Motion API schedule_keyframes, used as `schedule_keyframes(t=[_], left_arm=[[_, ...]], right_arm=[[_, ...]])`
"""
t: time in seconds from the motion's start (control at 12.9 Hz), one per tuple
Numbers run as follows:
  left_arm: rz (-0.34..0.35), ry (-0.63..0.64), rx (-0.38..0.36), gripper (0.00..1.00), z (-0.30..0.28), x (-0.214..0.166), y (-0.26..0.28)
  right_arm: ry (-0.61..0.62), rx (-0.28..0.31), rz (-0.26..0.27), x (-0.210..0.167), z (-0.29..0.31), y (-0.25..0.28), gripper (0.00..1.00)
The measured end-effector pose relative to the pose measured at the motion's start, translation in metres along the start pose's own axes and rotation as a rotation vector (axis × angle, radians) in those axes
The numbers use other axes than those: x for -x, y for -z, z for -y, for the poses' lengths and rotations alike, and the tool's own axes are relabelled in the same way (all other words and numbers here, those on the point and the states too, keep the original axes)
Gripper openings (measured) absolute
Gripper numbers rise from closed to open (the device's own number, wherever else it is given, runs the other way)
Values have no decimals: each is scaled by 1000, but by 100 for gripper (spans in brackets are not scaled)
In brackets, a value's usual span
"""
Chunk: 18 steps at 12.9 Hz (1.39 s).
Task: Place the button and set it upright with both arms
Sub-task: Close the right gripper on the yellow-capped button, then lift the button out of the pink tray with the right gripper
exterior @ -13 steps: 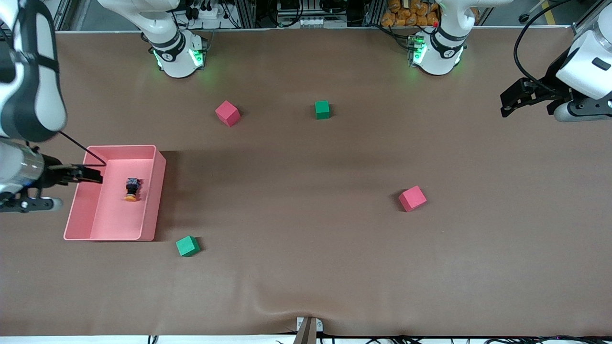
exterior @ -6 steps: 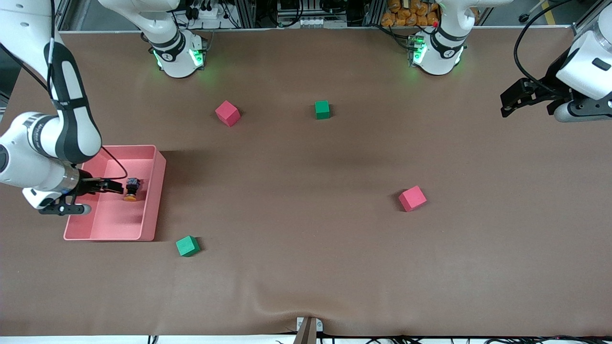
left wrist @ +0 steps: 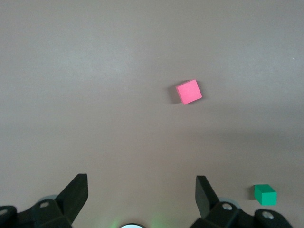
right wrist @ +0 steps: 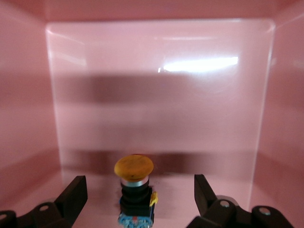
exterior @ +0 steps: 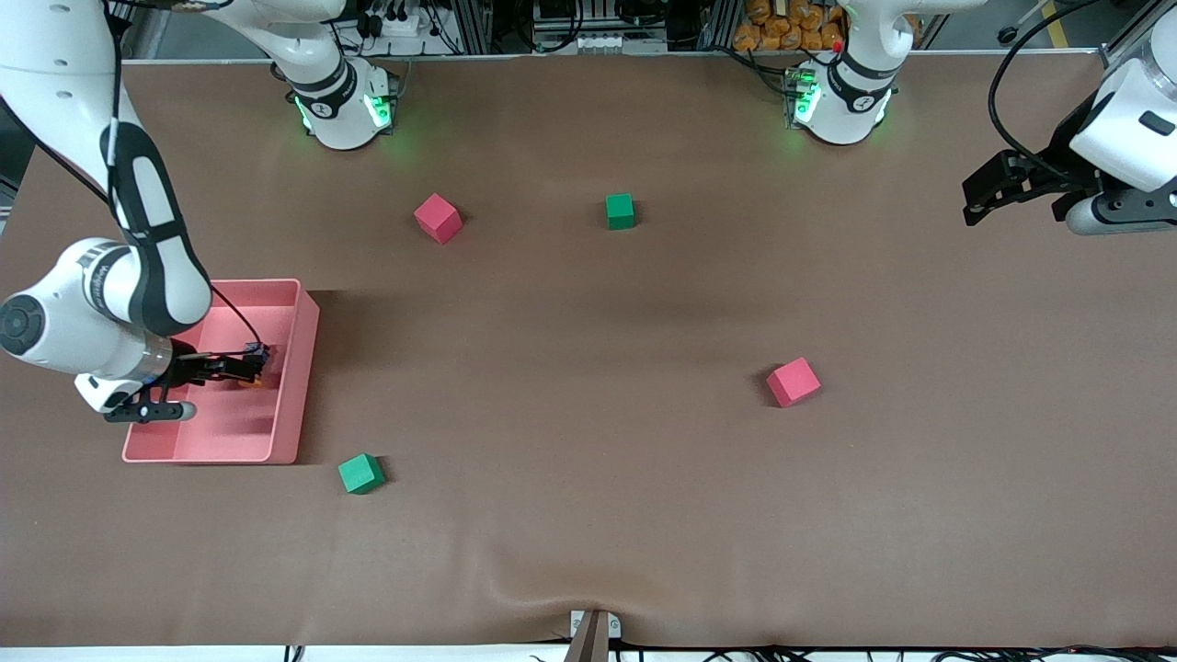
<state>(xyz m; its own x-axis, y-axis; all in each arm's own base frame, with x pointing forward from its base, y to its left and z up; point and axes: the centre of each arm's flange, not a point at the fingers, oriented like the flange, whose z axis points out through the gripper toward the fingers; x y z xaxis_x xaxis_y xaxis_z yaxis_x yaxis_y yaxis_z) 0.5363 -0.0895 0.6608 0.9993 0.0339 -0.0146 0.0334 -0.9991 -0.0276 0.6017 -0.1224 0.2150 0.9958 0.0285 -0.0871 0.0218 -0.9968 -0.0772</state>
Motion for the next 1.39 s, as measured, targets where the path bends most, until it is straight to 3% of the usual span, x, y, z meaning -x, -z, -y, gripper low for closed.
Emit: schedule_keyframes(t=[0.31,0.7,1.0,1.39], left_arm=[[0,0,0,100,0,0,0],[0,0,0,100,0,0,0],[0,1,0,100,0,0,0],[-1,2,0,100,1,0,0]], right_arm=[[-5,9,15,-1,-3,-31,100],[-21,0,8,-3,-5,-35,41],[-13,-28,39,-11,-1,-23,41],[-23,-105,142,-49,14,87,41]])
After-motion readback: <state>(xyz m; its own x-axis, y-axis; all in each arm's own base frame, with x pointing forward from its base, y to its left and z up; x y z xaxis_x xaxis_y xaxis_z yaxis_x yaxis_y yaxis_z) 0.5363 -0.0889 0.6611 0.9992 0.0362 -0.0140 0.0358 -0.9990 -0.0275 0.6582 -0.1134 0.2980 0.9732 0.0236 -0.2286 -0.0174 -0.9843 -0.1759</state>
